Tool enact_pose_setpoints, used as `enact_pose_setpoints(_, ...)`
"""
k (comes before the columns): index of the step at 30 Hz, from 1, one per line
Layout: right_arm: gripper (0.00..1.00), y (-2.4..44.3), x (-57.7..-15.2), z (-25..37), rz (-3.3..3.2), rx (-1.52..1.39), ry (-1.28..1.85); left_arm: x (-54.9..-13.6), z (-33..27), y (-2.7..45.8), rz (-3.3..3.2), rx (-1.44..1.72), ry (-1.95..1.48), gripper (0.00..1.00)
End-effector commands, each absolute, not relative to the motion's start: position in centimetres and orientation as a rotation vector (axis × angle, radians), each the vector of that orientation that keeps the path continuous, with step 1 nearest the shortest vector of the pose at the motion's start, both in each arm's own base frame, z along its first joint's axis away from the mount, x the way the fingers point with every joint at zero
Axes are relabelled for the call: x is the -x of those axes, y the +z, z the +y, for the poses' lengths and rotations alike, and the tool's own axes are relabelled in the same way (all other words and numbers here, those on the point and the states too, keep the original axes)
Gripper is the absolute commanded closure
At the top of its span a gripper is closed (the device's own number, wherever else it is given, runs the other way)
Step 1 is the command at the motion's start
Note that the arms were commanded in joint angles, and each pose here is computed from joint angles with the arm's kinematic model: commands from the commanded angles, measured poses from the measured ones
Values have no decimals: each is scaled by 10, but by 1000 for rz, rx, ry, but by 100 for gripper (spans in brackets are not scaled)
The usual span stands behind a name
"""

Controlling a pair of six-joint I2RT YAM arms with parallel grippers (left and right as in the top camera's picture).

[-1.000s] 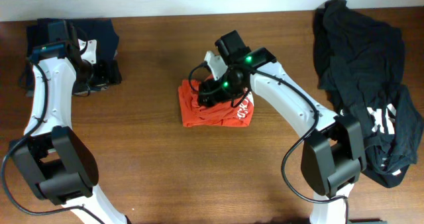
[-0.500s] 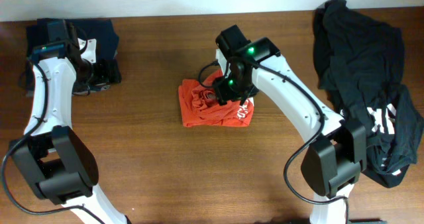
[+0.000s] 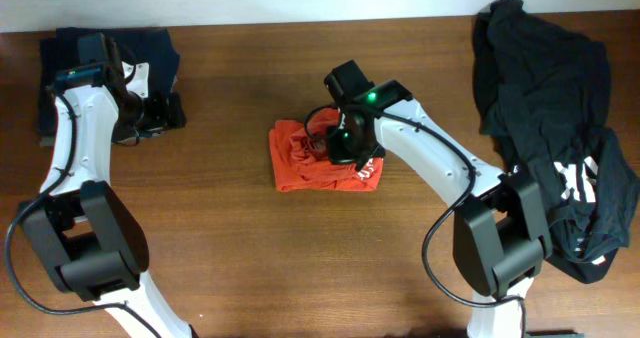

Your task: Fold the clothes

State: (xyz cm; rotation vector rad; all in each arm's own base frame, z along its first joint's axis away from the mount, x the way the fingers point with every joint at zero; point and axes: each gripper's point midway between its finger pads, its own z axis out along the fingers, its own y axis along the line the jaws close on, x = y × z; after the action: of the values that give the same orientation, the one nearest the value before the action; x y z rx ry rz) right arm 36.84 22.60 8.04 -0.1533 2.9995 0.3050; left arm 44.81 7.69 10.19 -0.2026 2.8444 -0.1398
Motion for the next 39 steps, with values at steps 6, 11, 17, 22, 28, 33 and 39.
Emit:
enact_pose_setpoints(6,96,97,-306,316,2955,501,433,-455,79,104,2825,178,-130,1)
enact_pose_setpoints(11,71,98,-271,349,2911,699,436,-457,79,105,2815,176,-128,1)
enact_pose_setpoints(17,53,124,-300,332,2874,665,526,-457,79,105,2815,176,-128,1)
enact_pose_setpoints(22,43,169,-351,292,2785,481,518,-458,80,105,2813,176,-127,1)
enact_pose_setpoints(28,43,161,-409,253,2695,420,454,-461,80,106,2798,173,-123,1)
enact_pose_setpoints(33,46,136,-400,261,2793,327,475,-462,80,106,2796,173,-123,1)
enact_pose_setpoints(39,47,126,-386,272,2853,239,484,-462,80,106,2796,173,-123,1)
